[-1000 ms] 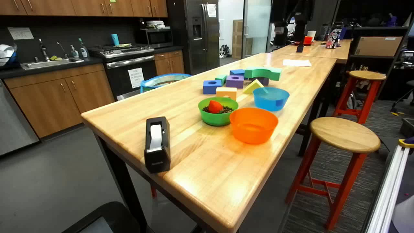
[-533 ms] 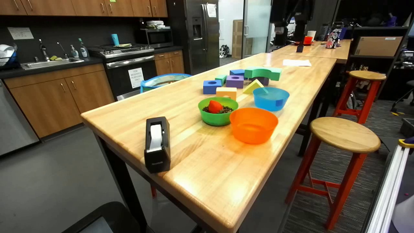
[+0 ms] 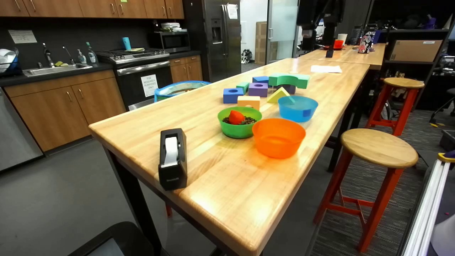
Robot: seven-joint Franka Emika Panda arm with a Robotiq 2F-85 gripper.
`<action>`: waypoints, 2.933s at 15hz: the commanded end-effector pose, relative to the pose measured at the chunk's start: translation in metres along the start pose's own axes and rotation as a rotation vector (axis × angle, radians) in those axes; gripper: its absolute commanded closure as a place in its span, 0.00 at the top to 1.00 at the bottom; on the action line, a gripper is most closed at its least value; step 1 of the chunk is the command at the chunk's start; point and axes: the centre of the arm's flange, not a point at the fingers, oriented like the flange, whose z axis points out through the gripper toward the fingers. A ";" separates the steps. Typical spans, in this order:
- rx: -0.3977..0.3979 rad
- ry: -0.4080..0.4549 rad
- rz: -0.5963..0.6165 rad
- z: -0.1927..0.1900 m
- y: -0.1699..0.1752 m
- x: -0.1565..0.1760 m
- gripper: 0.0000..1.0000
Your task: Put the orange bowl in the blue bowl, then the green bowl in the orange bowl
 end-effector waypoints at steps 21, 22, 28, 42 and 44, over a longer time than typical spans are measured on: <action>-0.032 0.036 -0.308 0.121 -0.080 -0.015 1.00; -0.033 0.027 -0.314 0.125 -0.080 -0.014 1.00; -0.028 -0.019 -0.339 0.158 -0.079 -0.004 1.00; 0.064 -0.042 -0.271 0.173 -0.041 0.019 1.00; 0.090 -0.038 -0.272 0.172 -0.037 0.020 1.00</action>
